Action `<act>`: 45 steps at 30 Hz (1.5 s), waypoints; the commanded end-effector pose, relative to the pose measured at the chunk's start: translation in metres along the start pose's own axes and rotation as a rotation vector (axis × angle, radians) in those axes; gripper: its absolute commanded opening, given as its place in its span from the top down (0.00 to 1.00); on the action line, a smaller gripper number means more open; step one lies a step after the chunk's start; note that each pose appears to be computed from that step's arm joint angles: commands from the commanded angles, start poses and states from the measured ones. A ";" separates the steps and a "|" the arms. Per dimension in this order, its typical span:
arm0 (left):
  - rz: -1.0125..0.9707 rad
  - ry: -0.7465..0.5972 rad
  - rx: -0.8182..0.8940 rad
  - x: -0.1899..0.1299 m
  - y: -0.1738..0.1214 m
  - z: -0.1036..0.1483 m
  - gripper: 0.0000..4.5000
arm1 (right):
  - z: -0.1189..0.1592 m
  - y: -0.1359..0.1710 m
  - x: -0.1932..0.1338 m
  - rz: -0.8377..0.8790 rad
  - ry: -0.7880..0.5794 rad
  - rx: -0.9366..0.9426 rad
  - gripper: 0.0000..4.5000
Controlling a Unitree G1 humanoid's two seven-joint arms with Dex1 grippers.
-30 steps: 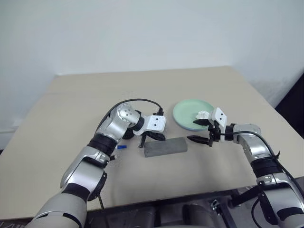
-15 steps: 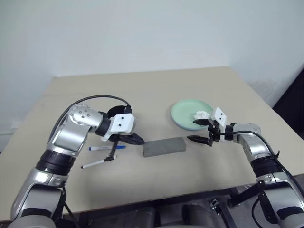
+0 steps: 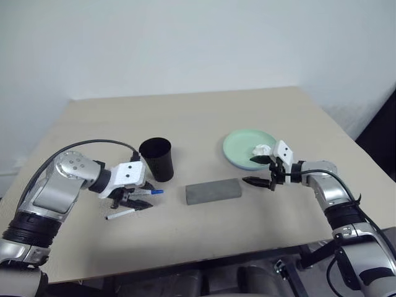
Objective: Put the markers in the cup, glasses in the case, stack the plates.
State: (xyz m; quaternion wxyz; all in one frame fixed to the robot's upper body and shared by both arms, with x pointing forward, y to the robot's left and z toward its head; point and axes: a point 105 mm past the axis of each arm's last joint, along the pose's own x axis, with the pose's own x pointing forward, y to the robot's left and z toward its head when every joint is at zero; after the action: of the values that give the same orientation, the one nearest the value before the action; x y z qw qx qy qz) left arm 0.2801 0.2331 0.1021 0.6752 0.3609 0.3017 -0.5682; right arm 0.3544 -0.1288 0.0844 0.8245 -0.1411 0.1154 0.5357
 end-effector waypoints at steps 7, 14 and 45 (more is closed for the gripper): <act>-0.022 0.093 -0.037 -0.011 -0.004 -0.030 0.35 | 0.012 0.002 0.004 -0.013 -0.059 -0.025 0.01; -0.038 0.112 -0.052 -0.007 -0.005 -0.041 0.35 | 0.009 0.004 0.002 -0.023 -0.061 -0.015 0.01; -0.067 -0.163 -0.080 -0.002 -0.004 0.004 0.99 | 0.012 0.002 0.002 -0.018 -0.059 -0.025 0.01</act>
State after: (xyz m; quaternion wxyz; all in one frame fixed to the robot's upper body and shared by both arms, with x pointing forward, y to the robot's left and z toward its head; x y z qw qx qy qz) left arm 0.2724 0.2391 0.0840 0.6826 0.2813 0.3202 -0.5936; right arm 0.3485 -0.1242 0.0738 0.8284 -0.1269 0.1182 0.5326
